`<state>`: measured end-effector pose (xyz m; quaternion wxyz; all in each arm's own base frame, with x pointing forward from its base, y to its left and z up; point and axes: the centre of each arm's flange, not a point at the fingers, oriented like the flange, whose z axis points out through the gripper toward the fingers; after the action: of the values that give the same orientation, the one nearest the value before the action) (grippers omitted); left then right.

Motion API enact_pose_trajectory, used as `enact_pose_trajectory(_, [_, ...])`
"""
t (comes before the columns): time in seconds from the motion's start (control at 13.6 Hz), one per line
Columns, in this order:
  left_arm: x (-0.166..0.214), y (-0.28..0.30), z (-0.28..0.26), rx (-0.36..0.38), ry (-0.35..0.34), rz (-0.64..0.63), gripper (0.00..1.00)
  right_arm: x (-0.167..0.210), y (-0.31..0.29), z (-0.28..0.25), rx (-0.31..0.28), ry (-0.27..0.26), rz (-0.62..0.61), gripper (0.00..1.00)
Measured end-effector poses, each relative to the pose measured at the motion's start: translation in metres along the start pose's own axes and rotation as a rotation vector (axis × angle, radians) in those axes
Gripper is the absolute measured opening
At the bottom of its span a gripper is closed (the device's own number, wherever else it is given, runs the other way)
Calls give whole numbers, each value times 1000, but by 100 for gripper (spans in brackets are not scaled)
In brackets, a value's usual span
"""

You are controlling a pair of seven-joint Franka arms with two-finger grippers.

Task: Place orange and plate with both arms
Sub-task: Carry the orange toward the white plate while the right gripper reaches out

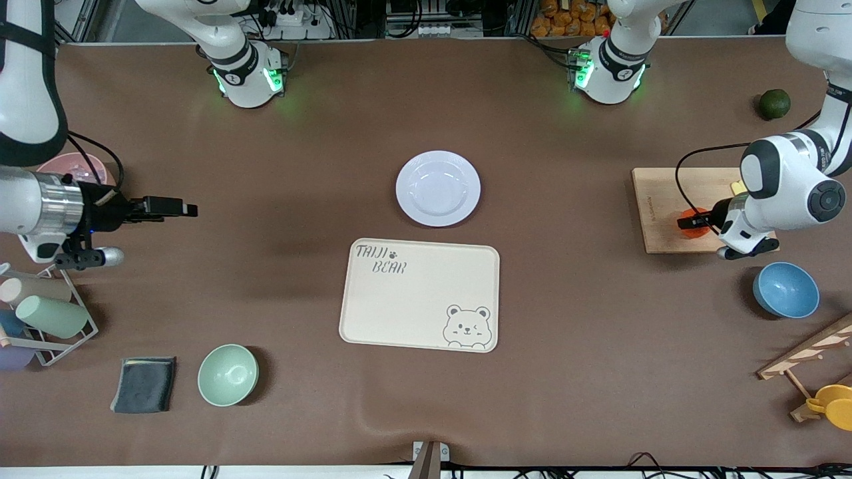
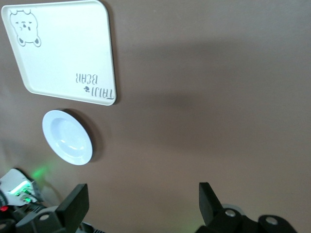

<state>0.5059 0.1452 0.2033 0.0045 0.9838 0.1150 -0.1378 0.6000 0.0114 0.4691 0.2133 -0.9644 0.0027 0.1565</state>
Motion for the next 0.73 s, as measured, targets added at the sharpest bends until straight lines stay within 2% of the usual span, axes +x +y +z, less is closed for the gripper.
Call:
enact_pose_trajectory(0.15, [5, 12, -17, 0, 27, 26, 72, 4, -3, 7, 24, -11, -1, 100])
enact_pose_trajectory(0.37, [7, 68, -75, -8, 37, 108, 72, 8, 0, 23, 88, -35, 18, 100])
enact_pose_trajectory(0.59, [-5, 154, -145, -53, 15, 130, 72, 10, 1, 42, 175, -65, 39, 100])
enact_pose_trajectory(0.73, [-22, 221, -170, -54, 25, 114, 72, 12, 5, 60, 240, -72, 65, 100])
